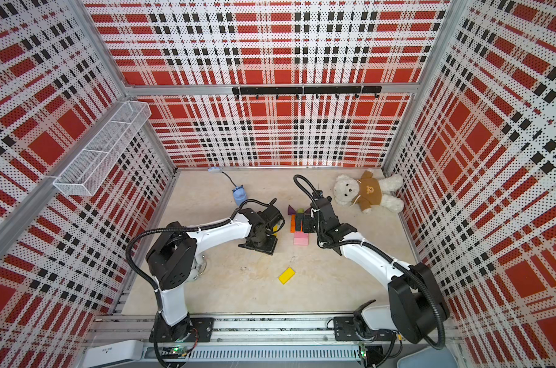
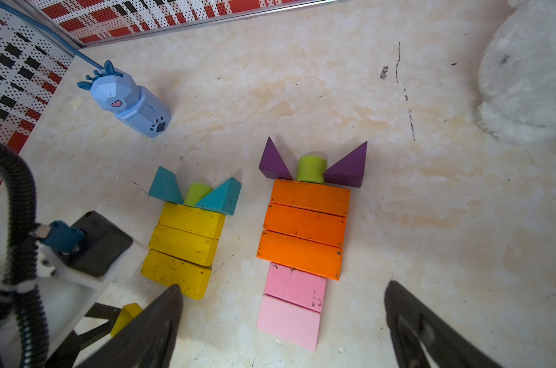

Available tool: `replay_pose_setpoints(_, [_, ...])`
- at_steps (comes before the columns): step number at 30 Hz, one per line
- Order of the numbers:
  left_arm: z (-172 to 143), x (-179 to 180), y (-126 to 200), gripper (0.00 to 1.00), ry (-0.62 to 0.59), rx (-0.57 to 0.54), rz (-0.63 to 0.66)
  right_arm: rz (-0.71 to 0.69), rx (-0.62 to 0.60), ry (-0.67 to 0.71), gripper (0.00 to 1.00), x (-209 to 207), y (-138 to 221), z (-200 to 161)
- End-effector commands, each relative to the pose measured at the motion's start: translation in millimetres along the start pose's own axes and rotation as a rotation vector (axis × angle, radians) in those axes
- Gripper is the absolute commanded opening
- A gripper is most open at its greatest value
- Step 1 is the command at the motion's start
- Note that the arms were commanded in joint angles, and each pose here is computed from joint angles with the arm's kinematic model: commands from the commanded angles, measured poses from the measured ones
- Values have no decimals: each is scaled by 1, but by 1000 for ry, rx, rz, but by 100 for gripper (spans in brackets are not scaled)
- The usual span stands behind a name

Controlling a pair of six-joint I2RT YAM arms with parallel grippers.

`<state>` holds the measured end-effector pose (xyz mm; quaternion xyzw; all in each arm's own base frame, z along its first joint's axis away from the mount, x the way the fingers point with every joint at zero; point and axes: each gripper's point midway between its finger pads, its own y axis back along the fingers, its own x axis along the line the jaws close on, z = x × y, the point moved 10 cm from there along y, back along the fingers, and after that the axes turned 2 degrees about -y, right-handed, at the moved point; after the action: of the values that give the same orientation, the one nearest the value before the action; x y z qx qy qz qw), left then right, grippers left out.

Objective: Assemble a carrot with building blocks
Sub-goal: Assemble the building block at the center of the board.

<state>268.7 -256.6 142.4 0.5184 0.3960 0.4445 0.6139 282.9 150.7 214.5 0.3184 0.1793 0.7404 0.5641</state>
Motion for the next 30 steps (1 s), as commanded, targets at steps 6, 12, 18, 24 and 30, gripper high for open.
replay_pose_setpoints(6, [12, 10, -12, 66, 96, -12, 7, 5, -32, 11, 100, 4, -1, 6])
replay_pose_setpoints(12, [14, 9, -19, 65, 104, -6, -1, 5, -31, 11, 100, 4, -1, 6])
replay_pose_setpoints(18, [15, 10, -26, 65, 107, 3, -3, 4, -33, 10, 100, 4, -1, 6])
replay_pose_setpoints(24, [16, 13, -29, 65, 111, 10, 3, 5, -32, 12, 100, 4, -2, 6])
replay_pose_setpoints(30, [18, 17, -32, 65, 119, 11, 7, 6, -29, 12, 100, 4, -3, 5])
